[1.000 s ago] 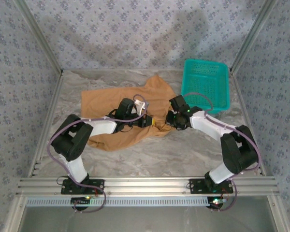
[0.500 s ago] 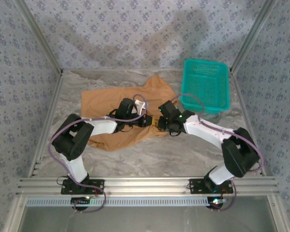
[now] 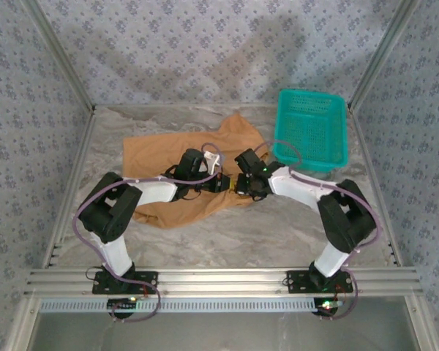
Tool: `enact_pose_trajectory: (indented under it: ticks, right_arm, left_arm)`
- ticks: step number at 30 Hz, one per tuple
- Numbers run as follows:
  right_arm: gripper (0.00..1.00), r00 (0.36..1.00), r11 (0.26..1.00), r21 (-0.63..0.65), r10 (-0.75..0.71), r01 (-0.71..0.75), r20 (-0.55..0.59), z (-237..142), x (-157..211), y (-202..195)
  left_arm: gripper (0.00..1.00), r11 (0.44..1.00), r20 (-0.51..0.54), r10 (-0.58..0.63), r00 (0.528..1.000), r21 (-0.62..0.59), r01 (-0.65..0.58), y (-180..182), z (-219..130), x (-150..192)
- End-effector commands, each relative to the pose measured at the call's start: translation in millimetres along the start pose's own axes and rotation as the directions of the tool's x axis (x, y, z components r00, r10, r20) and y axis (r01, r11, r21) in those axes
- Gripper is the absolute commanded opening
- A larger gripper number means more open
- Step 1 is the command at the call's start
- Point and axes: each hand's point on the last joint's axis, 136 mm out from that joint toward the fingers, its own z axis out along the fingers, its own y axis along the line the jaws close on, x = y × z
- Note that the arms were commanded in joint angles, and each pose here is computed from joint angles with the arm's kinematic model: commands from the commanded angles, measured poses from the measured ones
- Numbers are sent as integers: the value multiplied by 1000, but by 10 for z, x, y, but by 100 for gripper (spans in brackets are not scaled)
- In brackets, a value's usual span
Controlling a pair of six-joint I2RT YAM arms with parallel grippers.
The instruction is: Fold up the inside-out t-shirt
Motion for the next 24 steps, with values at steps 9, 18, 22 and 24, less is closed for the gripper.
enact_pose_trajectory:
  ticks: [9, 18, 22, 24]
  right_arm:
    - [0, 988, 889, -457, 55, 19, 147, -1070, 8, 151]
    - [0, 963, 954, -182, 256, -239, 79, -444, 465, -894]
    - [5, 969, 966, -103, 242, -237, 46, -457, 448, -913]
    - [8, 976, 972, -118, 210, -202, 59, -543, 377, -771]
  left_arm:
    - [0, 999, 44, 3, 999, -32, -2, 136, -54, -219]
    - [0, 1000, 46, -13, 999, -24, 14, 117, -37, -236]
    - [0, 1000, 30, 6, 1000, -10, -6, 3, 21, -219]
    - [0, 1000, 24, 11, 1000, -3, -11, -43, 54, -207]
